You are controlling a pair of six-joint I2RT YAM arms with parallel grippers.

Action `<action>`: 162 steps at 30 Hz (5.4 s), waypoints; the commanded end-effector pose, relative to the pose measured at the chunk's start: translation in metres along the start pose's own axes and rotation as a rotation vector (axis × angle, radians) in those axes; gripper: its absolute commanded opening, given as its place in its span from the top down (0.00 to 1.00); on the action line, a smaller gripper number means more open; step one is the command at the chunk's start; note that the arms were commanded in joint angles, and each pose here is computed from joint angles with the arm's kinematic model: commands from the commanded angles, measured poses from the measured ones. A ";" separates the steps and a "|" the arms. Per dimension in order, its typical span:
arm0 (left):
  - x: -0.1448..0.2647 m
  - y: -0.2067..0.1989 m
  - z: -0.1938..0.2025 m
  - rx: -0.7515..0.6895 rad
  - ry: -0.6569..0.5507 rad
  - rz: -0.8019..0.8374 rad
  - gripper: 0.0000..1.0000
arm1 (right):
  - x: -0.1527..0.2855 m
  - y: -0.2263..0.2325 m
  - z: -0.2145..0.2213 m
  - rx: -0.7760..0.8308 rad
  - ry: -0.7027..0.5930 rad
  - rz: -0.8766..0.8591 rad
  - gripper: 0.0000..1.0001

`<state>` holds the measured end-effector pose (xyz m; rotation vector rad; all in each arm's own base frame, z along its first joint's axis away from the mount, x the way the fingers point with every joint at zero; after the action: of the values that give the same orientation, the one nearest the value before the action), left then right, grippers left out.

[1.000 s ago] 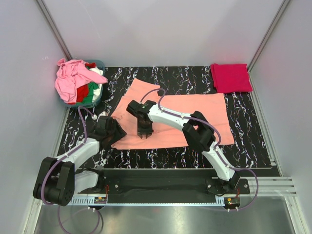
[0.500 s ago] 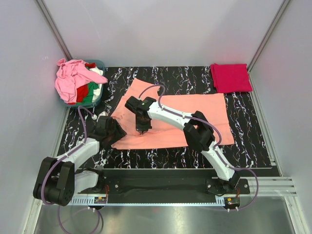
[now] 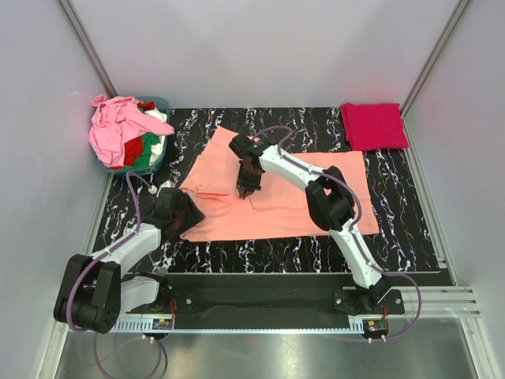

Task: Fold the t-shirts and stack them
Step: Fold the tshirt

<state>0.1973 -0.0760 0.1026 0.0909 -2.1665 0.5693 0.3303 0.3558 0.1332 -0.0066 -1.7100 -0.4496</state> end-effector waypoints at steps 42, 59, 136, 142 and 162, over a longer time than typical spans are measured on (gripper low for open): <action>0.029 -0.010 -0.034 -0.079 -0.081 -0.064 0.43 | 0.127 -0.063 -0.057 -0.082 -0.287 -0.046 0.05; -0.050 -0.066 -0.067 -0.143 0.081 0.153 0.45 | 0.108 -0.227 -0.028 -0.202 -0.228 -0.017 0.07; 0.027 0.017 0.033 -0.022 -0.038 -0.172 0.34 | 0.093 -0.390 0.029 -1.030 -0.422 0.072 0.47; 0.024 0.014 0.024 -0.027 -0.056 -0.199 0.56 | 0.090 -0.390 0.020 -1.006 -0.416 0.037 0.71; 0.093 0.000 -0.001 0.057 -0.102 -0.117 1.00 | 0.168 -0.370 0.028 -1.047 -0.498 -0.008 1.00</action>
<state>0.1477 -0.0652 0.1593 0.2735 -2.2393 0.5443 0.1859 -0.0187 0.1634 -0.8838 -1.7696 -1.3562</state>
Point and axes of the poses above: each gripper's point midway between its finger pads, its own x axis back along the fingers, its own y axis along the line the jaws close on, z = x × y, the point moved 10 cm from there along x, back along the fingers, and after that the axes turned 9 degrees about -x, right-handed, at the moved point
